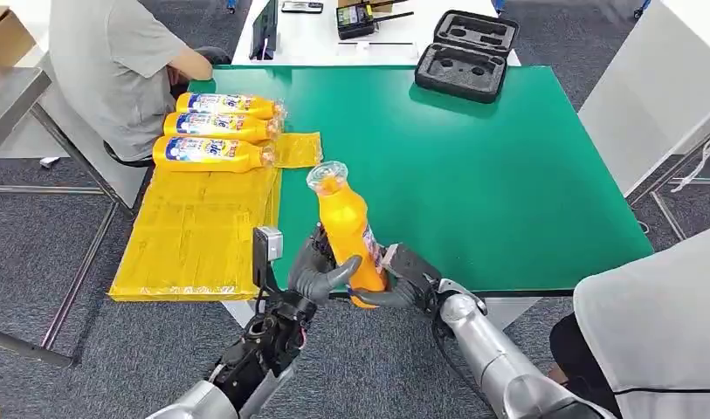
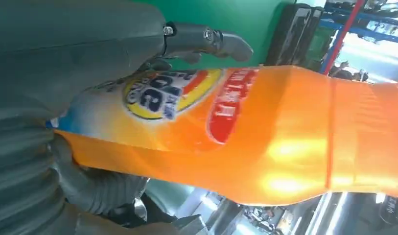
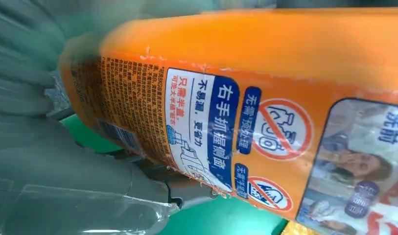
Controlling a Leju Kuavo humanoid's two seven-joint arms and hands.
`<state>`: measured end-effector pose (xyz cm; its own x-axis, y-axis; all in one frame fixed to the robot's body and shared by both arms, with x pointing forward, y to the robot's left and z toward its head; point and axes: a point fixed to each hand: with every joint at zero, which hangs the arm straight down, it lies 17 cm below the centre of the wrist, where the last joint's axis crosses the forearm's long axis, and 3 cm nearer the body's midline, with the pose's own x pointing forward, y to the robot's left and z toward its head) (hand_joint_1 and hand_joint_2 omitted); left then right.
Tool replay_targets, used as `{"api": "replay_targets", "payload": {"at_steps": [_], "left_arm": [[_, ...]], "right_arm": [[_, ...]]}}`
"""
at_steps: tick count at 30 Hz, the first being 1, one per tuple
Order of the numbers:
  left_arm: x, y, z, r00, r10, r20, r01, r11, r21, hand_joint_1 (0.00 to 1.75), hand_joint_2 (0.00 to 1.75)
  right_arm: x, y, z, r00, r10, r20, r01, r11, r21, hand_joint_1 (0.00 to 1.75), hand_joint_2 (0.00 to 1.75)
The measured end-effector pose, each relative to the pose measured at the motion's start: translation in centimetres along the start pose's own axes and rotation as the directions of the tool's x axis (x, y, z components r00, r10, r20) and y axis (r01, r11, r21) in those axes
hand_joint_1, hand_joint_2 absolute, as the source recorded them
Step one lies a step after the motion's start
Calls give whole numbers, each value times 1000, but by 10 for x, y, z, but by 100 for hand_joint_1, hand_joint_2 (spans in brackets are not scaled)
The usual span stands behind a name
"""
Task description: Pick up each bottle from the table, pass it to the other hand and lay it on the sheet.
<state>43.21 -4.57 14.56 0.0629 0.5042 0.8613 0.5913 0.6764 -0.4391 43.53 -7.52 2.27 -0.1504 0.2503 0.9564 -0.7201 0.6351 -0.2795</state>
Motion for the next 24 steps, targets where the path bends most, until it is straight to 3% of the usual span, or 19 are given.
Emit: {"api": "replay_targets", "payload": {"at_steps": [24], "left_arm": [[-8,3,6,1000,15,-24,-15,1000,-8,0,175]], "right_arm": [[-6,11,7,1000,-24,2,24,999,46,175,175]]}}
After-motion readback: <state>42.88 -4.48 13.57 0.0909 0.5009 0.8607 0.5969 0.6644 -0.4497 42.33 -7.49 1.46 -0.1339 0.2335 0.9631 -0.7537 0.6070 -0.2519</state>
